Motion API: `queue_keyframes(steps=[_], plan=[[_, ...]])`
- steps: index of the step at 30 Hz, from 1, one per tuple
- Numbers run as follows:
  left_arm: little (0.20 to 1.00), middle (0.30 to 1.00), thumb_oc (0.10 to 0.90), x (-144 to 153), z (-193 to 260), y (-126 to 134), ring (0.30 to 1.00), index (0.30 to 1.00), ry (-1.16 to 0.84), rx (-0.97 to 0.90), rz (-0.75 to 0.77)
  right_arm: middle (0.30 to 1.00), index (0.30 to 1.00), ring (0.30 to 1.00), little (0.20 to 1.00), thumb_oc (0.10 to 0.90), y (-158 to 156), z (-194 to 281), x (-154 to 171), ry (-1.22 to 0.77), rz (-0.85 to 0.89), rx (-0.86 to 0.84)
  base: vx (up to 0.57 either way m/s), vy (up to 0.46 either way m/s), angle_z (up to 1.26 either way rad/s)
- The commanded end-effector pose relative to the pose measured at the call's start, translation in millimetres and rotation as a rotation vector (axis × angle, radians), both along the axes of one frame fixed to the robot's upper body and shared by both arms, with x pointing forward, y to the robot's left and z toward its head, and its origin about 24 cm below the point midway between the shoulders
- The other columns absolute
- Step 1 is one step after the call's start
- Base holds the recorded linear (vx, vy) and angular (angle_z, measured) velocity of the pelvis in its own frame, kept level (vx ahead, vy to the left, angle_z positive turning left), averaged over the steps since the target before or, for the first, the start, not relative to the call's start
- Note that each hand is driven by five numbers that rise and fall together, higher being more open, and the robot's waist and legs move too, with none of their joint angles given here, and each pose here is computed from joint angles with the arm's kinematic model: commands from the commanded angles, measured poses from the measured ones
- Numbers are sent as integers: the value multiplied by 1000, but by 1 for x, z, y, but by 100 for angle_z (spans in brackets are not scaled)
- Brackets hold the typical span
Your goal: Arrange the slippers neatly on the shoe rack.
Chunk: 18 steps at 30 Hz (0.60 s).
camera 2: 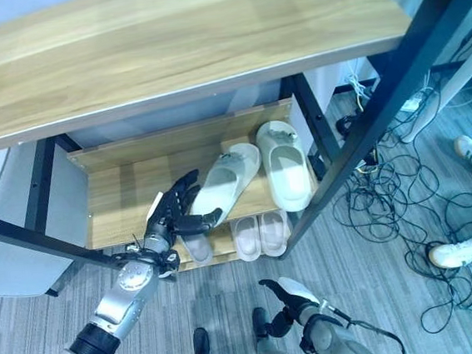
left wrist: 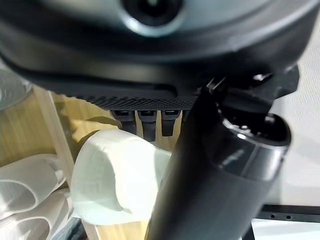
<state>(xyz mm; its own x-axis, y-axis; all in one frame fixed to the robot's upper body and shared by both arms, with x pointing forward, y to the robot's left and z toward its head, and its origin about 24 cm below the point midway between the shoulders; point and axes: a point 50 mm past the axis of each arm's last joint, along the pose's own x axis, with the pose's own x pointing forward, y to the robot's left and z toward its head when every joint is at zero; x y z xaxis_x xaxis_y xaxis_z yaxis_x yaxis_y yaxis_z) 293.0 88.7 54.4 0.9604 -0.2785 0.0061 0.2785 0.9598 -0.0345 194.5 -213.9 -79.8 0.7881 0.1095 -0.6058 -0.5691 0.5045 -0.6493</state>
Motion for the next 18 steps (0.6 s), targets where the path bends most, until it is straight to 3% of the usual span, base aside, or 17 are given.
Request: queue_keyframes(steps=[1,10,18], plan=[[900,900,800,0,31,-28,900,900,-140,-93,-128,900,900,900,900,800,10,-1,-1,-37,-10,45,0,0,0],[900,900,800,-1,39,-33,900,900,-181,-65,-164,900,900,900,900,800,15,-3,-1,-32,-12,57,-2,-1,2],[900,900,800,7,63,-13,900,900,-307,-11,-95,900,900,900,900,800,13,-4,-5,-21,-14,63,0,0,0]])
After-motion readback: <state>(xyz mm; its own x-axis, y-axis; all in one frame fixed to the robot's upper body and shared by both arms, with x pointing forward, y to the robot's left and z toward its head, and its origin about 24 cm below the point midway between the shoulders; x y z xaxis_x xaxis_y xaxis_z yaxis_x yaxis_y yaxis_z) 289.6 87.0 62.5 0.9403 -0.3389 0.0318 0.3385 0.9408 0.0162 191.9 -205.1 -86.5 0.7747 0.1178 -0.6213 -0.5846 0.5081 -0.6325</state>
